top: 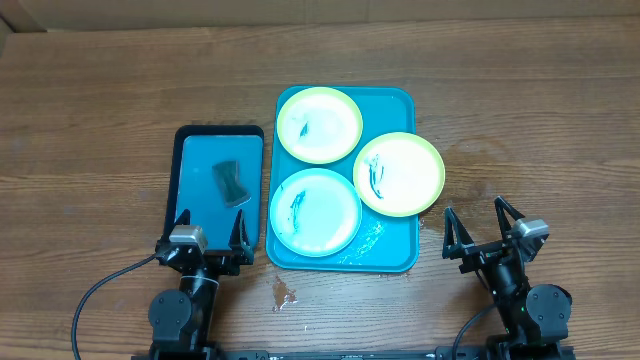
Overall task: Clean dirty plates on tray and stack at the side
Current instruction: 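Move both grippers forward toward the sponge tray and plates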
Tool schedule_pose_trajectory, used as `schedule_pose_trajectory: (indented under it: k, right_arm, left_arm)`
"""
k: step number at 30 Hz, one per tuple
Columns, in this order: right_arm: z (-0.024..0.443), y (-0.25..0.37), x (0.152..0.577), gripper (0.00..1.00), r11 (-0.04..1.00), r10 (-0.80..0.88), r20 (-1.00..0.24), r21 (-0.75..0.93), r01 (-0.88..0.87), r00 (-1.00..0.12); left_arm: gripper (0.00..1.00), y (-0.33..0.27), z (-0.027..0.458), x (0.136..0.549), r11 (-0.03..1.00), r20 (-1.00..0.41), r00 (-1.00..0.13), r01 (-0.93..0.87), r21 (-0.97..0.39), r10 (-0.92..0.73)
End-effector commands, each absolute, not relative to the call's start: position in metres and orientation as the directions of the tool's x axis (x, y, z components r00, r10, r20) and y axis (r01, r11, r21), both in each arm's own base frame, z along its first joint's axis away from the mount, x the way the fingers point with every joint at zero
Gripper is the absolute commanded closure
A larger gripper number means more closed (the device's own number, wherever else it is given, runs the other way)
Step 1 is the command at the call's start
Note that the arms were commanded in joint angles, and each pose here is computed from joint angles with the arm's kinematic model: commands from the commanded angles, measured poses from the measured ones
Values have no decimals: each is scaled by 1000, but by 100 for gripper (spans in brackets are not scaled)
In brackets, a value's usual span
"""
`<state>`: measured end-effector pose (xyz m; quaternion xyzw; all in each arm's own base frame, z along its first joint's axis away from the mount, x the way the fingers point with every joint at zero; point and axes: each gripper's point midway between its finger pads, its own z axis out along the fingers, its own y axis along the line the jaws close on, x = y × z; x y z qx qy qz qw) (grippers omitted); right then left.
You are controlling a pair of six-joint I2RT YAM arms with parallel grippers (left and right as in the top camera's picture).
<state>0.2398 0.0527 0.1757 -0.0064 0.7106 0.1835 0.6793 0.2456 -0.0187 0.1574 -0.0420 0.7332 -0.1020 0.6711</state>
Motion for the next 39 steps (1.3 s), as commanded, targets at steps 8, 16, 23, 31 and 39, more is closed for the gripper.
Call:
schedule_pose_trajectory:
  k: [8,16,23,31,39]
  right_arm:
    - [174,52,240,0,934,240,-968,250,-256,-74]
    - [174,52,240,0,934,240,-968,250,-255,-74]
    - [199,61,236,0,916,243,-970,227,-330,8]
    - [277,62,221,1,911,248,-965,205,-359,80]
    - [317,63,228,0,918,215,-924,302,-257,-317]
  left_arm:
    - [0,-4,156,246,986,-983,-75,-6,-165,-165]
    - [0,1,171,247,987,-987,-11,-23,-160,-160]
    - [0,-17,216,243,981,-974,146,111,-158,-174]
    - [0,-25,271,231,972,-977,87,153,-178,-192]
    - [0,-55,305,246,947,-920,-372,235,-219,-120]
